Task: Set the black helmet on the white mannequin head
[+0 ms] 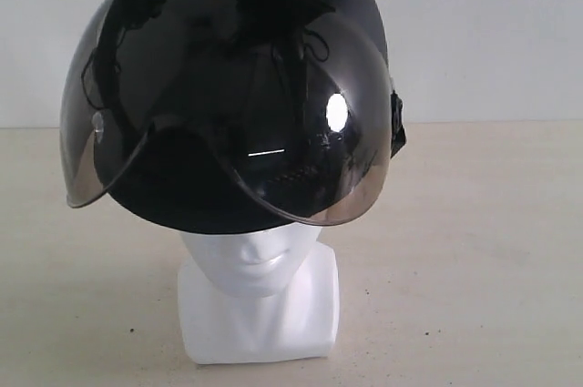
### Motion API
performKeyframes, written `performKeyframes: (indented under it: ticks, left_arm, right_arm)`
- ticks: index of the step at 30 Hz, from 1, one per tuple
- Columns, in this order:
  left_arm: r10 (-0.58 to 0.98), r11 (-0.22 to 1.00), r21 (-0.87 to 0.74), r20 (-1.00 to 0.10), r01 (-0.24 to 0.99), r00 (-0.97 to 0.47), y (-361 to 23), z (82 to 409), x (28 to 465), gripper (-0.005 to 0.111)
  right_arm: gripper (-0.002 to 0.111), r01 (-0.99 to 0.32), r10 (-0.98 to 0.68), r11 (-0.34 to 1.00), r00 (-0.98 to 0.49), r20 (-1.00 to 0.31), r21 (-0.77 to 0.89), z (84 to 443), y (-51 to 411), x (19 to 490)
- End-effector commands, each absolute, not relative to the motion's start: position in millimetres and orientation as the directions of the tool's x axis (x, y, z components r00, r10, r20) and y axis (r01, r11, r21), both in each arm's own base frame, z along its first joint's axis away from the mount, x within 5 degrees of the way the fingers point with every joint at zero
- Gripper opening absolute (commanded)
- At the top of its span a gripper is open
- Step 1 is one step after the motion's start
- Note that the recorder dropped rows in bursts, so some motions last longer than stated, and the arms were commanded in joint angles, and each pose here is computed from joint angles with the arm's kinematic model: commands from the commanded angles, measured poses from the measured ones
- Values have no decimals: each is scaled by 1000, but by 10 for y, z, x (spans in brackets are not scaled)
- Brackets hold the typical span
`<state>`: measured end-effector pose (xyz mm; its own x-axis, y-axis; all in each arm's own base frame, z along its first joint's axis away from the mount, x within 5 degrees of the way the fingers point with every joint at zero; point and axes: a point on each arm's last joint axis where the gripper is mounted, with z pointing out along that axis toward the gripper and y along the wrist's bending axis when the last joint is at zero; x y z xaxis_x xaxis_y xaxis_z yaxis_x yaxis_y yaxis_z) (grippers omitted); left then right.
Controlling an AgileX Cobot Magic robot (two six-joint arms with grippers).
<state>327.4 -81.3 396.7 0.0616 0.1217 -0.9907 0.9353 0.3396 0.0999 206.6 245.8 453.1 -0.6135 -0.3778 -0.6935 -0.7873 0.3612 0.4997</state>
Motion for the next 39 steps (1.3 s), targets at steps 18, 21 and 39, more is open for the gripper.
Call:
performKeyframes:
  ticks: [18, 21, 39]
  left_arm:
    - [139, 339, 77, -990, 938, 31, -805, 3932, 3289, 5]
    - [139, 339, 77, -990, 938, 31, -805, 3932, 3289, 5]
    - [139, 339, 77, -990, 938, 31, -805, 3932, 3289, 5]
  right_arm:
    - [0, -799, -501, 394, -601, -622, 454, 4419, 2538, 1900]
    - [0, -812, -527, 391, -583, -618, 433, 4403, 2592, 1826]
    - [0, -810, -541, 435, -585, -604, 395, 4369, 2608, 1807]
